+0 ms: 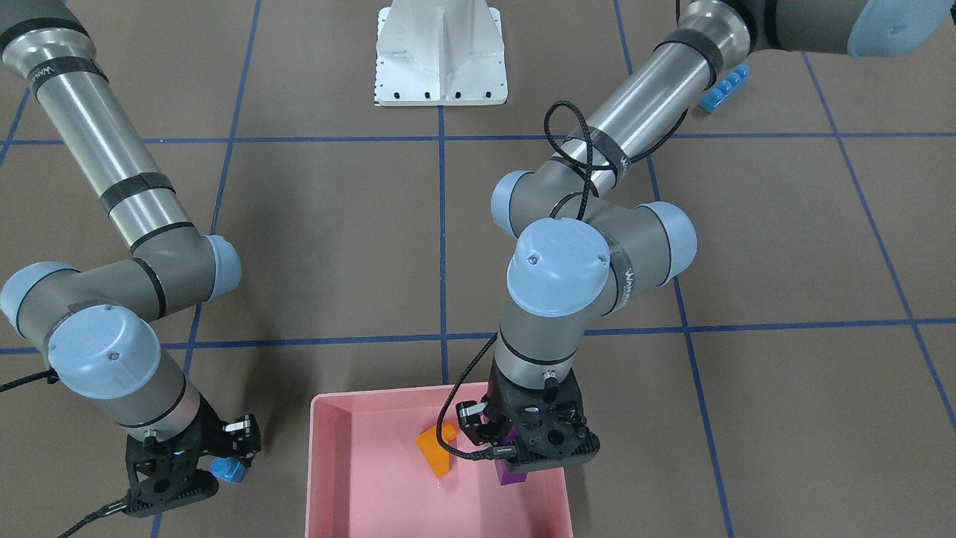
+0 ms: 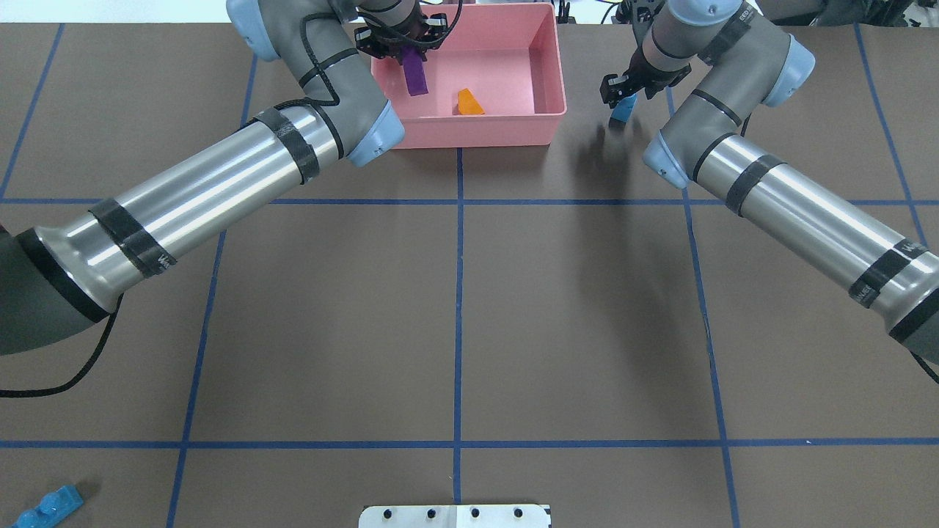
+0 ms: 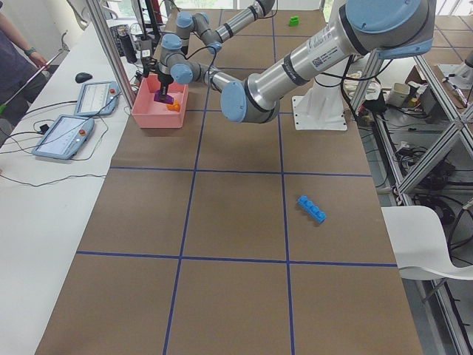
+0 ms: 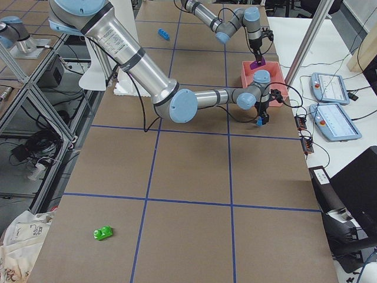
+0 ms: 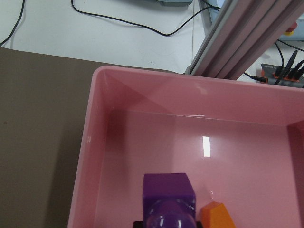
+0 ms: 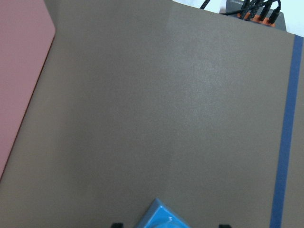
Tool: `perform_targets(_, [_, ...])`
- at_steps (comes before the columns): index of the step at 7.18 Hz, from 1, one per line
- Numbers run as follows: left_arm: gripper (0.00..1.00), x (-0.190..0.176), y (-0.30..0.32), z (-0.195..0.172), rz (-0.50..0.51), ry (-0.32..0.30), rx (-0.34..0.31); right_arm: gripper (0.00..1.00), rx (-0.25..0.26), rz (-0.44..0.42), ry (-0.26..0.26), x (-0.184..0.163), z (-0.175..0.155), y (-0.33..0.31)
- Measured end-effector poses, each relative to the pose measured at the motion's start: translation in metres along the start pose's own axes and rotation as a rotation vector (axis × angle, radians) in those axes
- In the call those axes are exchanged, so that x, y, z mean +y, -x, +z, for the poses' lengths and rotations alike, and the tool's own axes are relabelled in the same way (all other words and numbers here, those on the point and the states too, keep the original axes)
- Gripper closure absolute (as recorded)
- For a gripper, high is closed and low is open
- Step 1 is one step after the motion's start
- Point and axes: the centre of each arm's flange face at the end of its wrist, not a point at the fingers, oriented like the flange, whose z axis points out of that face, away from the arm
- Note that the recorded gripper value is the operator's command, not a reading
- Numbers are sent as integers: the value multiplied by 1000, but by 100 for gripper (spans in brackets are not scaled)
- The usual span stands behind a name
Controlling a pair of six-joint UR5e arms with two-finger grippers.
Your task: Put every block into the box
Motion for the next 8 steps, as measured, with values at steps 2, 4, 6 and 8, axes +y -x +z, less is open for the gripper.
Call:
perform_targets(2, [0, 1, -1, 2, -11, -5, 2, 68, 0, -1, 2, 0, 1, 1])
perform_targets(4, [0, 2, -4, 0, -8, -11, 15, 87, 0, 0, 2, -1, 0, 1])
perform_targets(6, [0, 3, -8, -5, -9, -14, 26, 100, -15, 14, -11, -16, -18, -15])
perform_targets(8, [0, 2, -11, -7, -10, -16, 31, 100, -55, 29, -22, -33, -46, -30])
